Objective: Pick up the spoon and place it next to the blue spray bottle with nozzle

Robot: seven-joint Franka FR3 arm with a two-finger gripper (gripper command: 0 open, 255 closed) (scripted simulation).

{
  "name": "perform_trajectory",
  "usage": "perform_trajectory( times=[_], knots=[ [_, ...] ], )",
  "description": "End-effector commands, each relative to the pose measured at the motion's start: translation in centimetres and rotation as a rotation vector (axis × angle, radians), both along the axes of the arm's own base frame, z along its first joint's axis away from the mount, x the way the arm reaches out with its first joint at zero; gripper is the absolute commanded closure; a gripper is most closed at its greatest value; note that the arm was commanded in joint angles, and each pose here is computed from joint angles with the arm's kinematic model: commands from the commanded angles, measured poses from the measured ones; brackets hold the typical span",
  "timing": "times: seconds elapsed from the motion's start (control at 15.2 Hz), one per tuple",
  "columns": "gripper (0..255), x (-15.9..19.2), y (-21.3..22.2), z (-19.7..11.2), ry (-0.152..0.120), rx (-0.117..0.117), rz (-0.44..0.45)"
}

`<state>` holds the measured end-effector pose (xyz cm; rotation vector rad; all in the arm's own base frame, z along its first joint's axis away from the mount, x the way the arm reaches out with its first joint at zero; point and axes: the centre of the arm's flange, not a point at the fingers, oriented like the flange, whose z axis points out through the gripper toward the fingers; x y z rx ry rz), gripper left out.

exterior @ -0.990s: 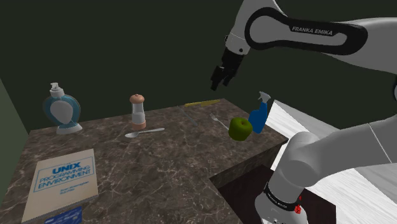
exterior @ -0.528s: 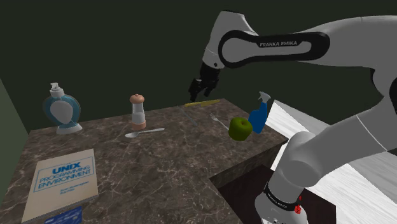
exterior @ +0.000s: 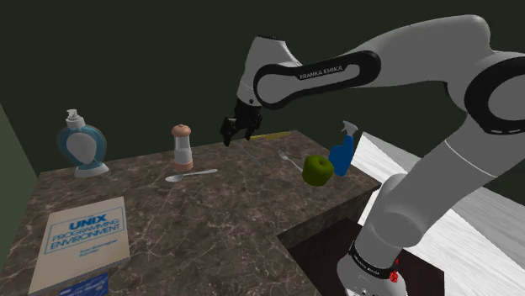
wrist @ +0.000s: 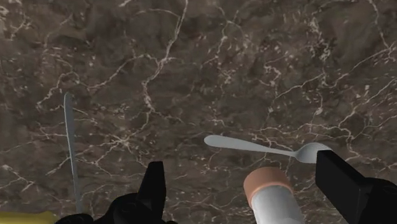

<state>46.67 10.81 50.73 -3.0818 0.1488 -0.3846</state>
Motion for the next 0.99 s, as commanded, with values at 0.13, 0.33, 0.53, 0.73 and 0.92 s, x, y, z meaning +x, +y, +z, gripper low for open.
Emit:
perform_trajectory(
  times=[0.13, 0.33, 0.53, 0.73, 0.92],
  knots=[
    [0, 3.5, 2.6, -2.9, -0.001, 0.018, -0.018],
    [0, 6.1, 4.6, -5.0, -0.002, 0.031, -0.032],
    [0, 8.7, 6.5, -7.1, -0.002, 0.044, -0.045],
    [0, 11.4, 8.5, -9.2, -0.002, 0.057, -0.059],
    [0, 14.1, 10.4, -11.2, -0.002, 0.07, -0.072]
  ],
)
